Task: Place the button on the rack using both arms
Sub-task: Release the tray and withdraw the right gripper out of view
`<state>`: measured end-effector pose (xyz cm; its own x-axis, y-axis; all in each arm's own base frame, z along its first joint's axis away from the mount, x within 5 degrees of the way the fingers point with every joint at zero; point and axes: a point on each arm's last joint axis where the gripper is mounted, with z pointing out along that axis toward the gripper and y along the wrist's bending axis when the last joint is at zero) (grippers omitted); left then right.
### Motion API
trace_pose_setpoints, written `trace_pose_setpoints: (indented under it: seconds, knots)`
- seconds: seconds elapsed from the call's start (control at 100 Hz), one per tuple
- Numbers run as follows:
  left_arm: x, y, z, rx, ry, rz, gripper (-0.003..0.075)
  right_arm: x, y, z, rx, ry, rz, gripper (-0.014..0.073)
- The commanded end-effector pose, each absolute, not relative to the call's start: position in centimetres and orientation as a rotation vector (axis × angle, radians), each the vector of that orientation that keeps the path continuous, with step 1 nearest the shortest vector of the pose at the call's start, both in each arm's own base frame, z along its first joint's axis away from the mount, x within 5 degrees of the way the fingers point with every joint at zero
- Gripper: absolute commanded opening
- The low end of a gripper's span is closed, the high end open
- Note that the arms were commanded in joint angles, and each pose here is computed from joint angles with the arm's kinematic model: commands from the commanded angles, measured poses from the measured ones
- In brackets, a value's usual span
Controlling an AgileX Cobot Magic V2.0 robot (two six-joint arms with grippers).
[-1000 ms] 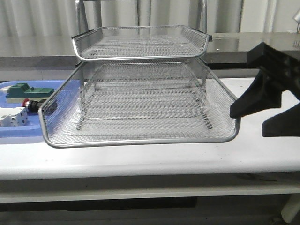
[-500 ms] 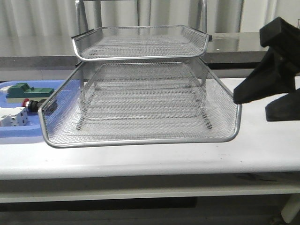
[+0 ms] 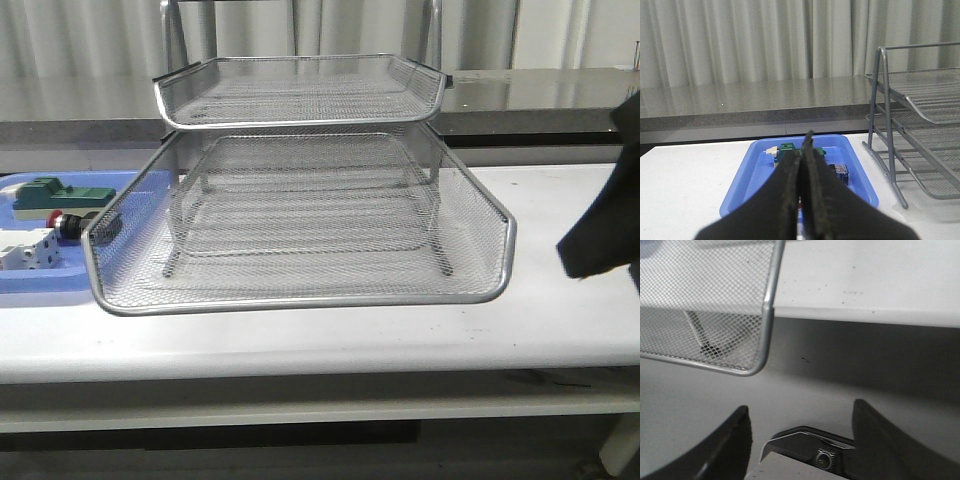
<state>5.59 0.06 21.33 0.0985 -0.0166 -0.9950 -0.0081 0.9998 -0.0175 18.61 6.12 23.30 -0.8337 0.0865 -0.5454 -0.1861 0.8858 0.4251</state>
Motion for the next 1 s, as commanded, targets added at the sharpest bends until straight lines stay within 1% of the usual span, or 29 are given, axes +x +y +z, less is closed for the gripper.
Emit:
trace_pose_setpoints:
  seconds: [0.0, 0.16, 0.28, 0.42, 0.56, 0.65, 0.75, 0.88, 0.93, 0.99]
  knots:
    - [5.4, 0.1, 21.1, -0.029, 1.392, -0.009, -0.002, 18.7, 5.1, 25.9, -0.11, 2.447, 0.546, 0.0454]
    - [5.4, 0.1, 21.1, -0.029, 1.392, -0.009, -0.002, 17.9, 3.7, 29.2, -0.198, 2.413, 0.373, 0.0454]
    - [5.4, 0.1, 21.1, -0.029, 1.392, -0.009, -0.002, 16.5, 3.4, 31.7, -0.238, 2.34, 0.323, 0.0454]
    - [5.4, 0.1, 21.1, -0.029, 1.392, -0.009, -0.002, 14.5, 3.1, 33.6, -0.267, 2.266, 0.272, 0.0454]
    - [5.4, 0.1, 21.1, -0.029, 1.392, -0.009, -0.002, 11.9, 2.3, 34.9, -0.259, 2.195, 0.173, 0.0454]
    - [5.4, 0.1, 21.1, -0.029, 1.392, -0.009, -0.002, 10.3, 1.7, 35.5, -0.211, 2.153, 0.124, 0.0454]
    - [5.4, 0.1, 21.1, -0.029, 1.392, -0.009, -0.002, 8.7, 1.4, 36.0, -0.167, 2.11, 0.108, 0.0454]
    - [5.4, 0.1, 21.1, -0.029, 1.392, -0.009, -0.002, 7.5, 1.3, 36.1, -0.168, 2.094, 0.108, 0.0449]
    - [5.4, 0.1, 21.1, -0.029, 1.392, -0.009, -0.002, 7.3, 1.3, 36.1, -0.169, 2.1, 0.109, 0.0433]
    - [5.4, 0.1, 21.1, -0.029, 1.392, -0.009, -0.002, 7.2, 1.3, 35.9, -0.172, 2.115, 0.107, 0.0387]
